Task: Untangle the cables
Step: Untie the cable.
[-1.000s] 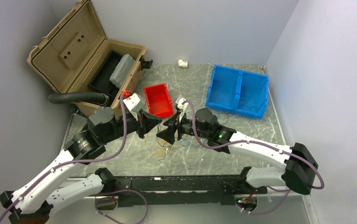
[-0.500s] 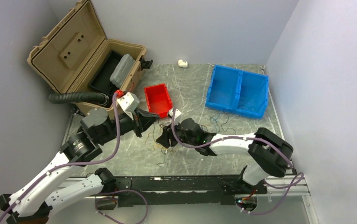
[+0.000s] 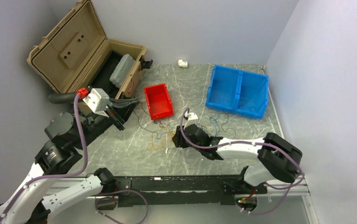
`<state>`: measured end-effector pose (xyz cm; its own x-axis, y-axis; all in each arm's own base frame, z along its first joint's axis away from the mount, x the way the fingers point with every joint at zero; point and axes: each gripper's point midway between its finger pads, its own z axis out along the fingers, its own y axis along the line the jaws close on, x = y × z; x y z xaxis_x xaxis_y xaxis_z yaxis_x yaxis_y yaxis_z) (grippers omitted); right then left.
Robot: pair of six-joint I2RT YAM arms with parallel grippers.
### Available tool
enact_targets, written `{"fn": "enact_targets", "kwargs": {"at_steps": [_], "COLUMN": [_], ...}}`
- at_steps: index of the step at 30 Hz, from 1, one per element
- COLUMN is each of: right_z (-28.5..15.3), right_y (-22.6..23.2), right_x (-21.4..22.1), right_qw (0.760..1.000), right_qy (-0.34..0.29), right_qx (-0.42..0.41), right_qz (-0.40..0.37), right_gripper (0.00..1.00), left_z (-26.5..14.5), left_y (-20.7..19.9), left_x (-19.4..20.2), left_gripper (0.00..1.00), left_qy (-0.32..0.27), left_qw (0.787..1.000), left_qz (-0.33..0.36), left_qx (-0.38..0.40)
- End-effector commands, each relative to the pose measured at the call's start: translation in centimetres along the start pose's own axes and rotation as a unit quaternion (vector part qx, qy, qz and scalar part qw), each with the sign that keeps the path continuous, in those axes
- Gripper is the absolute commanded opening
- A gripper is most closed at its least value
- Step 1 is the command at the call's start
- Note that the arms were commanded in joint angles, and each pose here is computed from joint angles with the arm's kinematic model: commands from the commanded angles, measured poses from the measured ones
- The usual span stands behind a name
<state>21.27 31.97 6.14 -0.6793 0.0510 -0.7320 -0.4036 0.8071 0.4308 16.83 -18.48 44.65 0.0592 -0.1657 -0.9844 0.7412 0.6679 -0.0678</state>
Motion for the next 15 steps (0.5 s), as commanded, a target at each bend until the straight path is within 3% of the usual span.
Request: {"fn": "enact_targets", "kwargs": {"at_steps": [1,9,15], "right_z": [-1.8,-4.9,-7.4], "right_y": [-2.4,-2.9,-4.3], "right_x": [-1.7,-4.6,-6.3], "right_qw": [0.997,0.994,0.987], "right_qy": [-0.038,-0.085,-0.118], "right_qx": [0.063,0.073,0.104], "right_qz": [0.019,-0.008,-0.015], "right_gripper": [0.43,0.44,0.26], "left_z": [-0.7,-0.7,-1.0], "left_y": [2.0,2.2,3.5], "left_x": [-1.2,-0.7,-0.9], "left_gripper": [0.00,0.00,0.00], "left_qy": [-0.016,-0.014,-0.010], "left_qw": [0.998,0.998,0.995], "left_qz": [0.017,0.012,0.009], "left_qx": [-0.054,-0.059,-0.100]}}
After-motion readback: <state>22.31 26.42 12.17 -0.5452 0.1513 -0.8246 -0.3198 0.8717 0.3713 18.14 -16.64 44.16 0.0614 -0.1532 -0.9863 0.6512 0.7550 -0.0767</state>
